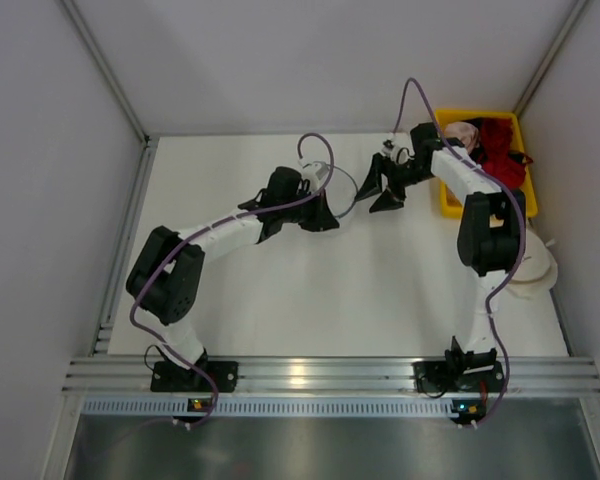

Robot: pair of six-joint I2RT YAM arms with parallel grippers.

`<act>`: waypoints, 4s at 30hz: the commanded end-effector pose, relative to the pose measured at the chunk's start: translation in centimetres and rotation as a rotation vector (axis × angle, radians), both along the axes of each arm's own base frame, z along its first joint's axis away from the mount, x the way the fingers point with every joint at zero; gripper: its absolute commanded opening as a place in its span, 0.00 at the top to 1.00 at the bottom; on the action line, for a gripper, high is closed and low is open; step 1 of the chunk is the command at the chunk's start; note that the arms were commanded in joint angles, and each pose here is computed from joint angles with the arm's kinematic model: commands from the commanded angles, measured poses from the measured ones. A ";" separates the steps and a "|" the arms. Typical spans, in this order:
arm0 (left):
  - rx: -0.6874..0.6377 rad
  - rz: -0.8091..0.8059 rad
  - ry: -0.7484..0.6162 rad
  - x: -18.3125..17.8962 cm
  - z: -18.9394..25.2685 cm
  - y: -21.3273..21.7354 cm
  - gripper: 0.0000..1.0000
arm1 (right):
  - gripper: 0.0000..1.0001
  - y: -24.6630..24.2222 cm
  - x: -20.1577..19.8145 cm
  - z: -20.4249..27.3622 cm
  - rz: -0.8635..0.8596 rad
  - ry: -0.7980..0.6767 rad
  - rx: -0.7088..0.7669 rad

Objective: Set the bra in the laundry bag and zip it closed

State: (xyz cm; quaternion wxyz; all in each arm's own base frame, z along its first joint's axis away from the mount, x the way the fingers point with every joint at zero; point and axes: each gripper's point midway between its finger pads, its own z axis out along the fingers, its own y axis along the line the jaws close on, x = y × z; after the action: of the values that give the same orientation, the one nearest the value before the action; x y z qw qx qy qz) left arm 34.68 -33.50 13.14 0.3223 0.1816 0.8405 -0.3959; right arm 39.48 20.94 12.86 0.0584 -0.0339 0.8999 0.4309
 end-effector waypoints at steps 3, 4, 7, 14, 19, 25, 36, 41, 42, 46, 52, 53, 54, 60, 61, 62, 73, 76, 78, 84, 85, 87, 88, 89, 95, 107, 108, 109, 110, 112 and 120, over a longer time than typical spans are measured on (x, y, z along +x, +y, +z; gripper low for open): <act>-0.087 0.005 -0.058 1.5 3.0 -2.7 1.00 | 0.32 1.1 -0.6 4.4 -0.019 0.005 0.168; -0.089 0.006 -0.053 1.6 2.8 -2.8 1.00 | 0.33 1.4 -0.6 4.2 -0.014 0.008 0.174; -0.091 0.009 -0.047 1.6 2.7 -3.1 1.00 | 0.39 2.8 -1.0 3.7 0.010 0.032 0.195; -0.083 0.006 -0.064 1.5 2.8 -3.0 1.00 | 0.58 5.5 -1.9 2.4 0.064 0.067 0.202; -0.034 0.017 -0.053 0.7 2.1 -1.6 1.00 | 1.00 5.1 -0.7 2.3 0.048 0.037 0.180; 0.029 0.092 0.000 -0.7 0.6 3.0 1.00 | 1.00 4.0 0.0 2.3 0.030 0.016 0.169; 0.145 0.360 0.043 3.0 -2.0 12.6 1.00 | 1.00 2.9 0.1 2.0 0.032 0.003 0.162; 0.140 0.393 0.027 4.7 -1.4 13.9 1.00 | 1.00 2.4 0.0 1.8 0.035 -0.002 0.153; 0.139 0.388 0.027 4.8 -1.4 13.8 1.00 | 1.00 2.4 0.1 1.8 0.035 -0.003 0.152; 0.079 0.272 0.015 4.4 0.0 11.9 0.80 | 1.00 2.3 0.2 1.9 0.034 -0.009 0.153; 0.040 0.226 -0.088 4.5 3.7 11.6 0.22 | 1.00 2.4 0.6 1.5 0.051 -0.031 0.156; 0.030 0.215 -0.095 4.3 4.0 11.5 0.15 | 1.00 2.3 0.7 1.5 0.055 -0.036 0.154; 0.020 0.209 -0.109 4.3 4.5 11.4 0.13 | 1.00 2.3 0.6 1.3 0.060 -0.033 0.153; -0.046 0.213 -0.113 6.6 5.1 10.6 0.13 | 1.00 2.1 0.2 0.5 0.084 -0.028 0.140; -0.084 0.212 -0.105 7.1 6.0 10.1 0.14 | 1.00 2.0 0.0 0.4 0.086 -0.021 0.137; -0.101 0.199 -0.076 7.8 5.1 9.6 0.14 | 1.00 2.0 -0.1 0.4 0.089 -0.018 0.136; -0.187 0.190 0.017 11.9 3.7 6.7 0.30 | 1.00 1.6 -0.8 0.3 0.117 -0.017 0.133; -0.196 0.174 0.020 12.3 3.6 6.3 0.54 | 1.00 1.4 -0.5 0.2 0.115 -0.020 0.129; -0.205 0.167 0.017 12.5 3.8 6.1 0.72 | 0.91 1.3 -0.3 0.1 0.108 -0.017 0.120; -0.260 0.221 0.007 14.1 5.1 7.9 1.00 | 0.48 -0.2 2.4 0.8 0.053 -0.079 0.087; -0.265 0.251 -0.005 15.0 5.5 9.2 1.00 | 0.40 -0.6 3.3 1.3 0.041 -0.112 0.071; -0.270 0.315 -0.032 16.6 6.0 11.8 1.00 | 0.27 -1.7 4.6 2.0 0.027 -0.176 0.043; -0.268 0.334 -0.043 17.3 6.0 12.7 1.00 | 0.24 -2.3 5.1 2.3 0.019 -0.196 0.035; -0.263 0.353 -0.055 18.0 6.0 13.7 1.00 | 0.18 -2.6 5.3 2.5 0.027 -0.221 0.028; -0.177 0.506 -0.173 22.7 6.2 22.1 1.00 | 0.01 -4.5 6.3 3.9 0.050 -0.321 -0.029; -0.111 0.683 -0.211 25.3 4.7 32.9 0.87 | 0.01 -6.5 6.0 6.2 0.089 -0.496 -0.169; -0.111 0.692 -0.215 25.2 4.8 33.6 0.85 | 0.01 -6.8 6.1 6.3 0.083 -0.506 -0.189; -0.111 0.697 -0.227 25.2 5.4 34.0 0.68 | 0.01 -6.9 6.3 6.5 0.079 -0.524 -0.199; -0.102 0.691 -0.226 25.0 5.5 34.2 0.58 | 0.01 -7.1 6.4 7.3 0.079 -0.550 -0.211; -0.075 0.689 -0.256 24.9 7.2 34.9 0.09 | 0.00 -7.7 6.8 7.9 0.072 -0.591 -0.252; 0.240 0.484 -0.304 20.7 12.3 35.5 0.01 | 0.00 -11.2 7.4 13.2 0.060 -0.856 -0.478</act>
State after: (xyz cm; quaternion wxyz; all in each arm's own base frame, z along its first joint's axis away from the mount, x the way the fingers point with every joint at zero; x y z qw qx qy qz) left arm 58.63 1.96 19.46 0.4958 -0.0199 0.8397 -0.2209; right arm 46.23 11.56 20.65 0.3068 -0.2054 0.8987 0.2367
